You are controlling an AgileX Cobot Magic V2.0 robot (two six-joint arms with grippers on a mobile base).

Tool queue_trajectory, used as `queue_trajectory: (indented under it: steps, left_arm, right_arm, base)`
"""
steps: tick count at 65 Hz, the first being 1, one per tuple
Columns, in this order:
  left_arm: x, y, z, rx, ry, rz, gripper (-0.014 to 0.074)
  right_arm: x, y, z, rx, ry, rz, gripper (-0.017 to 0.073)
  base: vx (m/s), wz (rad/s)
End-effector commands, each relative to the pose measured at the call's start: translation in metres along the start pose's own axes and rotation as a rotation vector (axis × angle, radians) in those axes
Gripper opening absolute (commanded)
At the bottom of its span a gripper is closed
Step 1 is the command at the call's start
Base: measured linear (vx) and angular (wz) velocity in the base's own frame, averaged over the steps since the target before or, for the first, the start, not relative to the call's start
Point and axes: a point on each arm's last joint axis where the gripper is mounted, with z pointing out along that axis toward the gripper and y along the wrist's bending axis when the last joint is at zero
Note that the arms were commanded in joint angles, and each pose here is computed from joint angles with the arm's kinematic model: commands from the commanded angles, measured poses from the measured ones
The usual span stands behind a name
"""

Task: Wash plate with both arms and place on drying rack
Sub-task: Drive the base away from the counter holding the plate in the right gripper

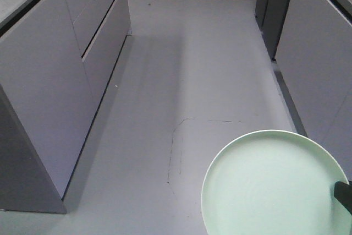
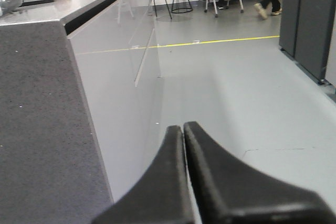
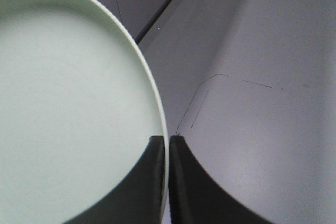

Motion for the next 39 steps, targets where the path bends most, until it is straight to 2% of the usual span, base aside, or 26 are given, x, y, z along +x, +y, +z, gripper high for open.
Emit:
queue_trajectory:
  steps: [1, 39]
  left_arm:
    - [-0.0139, -0.0008, -0.0032, 0.005, -0.105, -0.009, -0.0006]
    - [-0.0139, -0.0008, -0.0032, 0.005, -0.105, -0.009, -0.0006]
  right_arm:
    - [-0.0132, -0.0011, -0.004, 0.022, -0.085, 0.012, -0.0001]
    - [-0.0132, -0.0011, -0.004, 0.022, -0.085, 0.012, -0.0001]
  base:
    - [0.15, 0.21]
    - [0.2, 0.13]
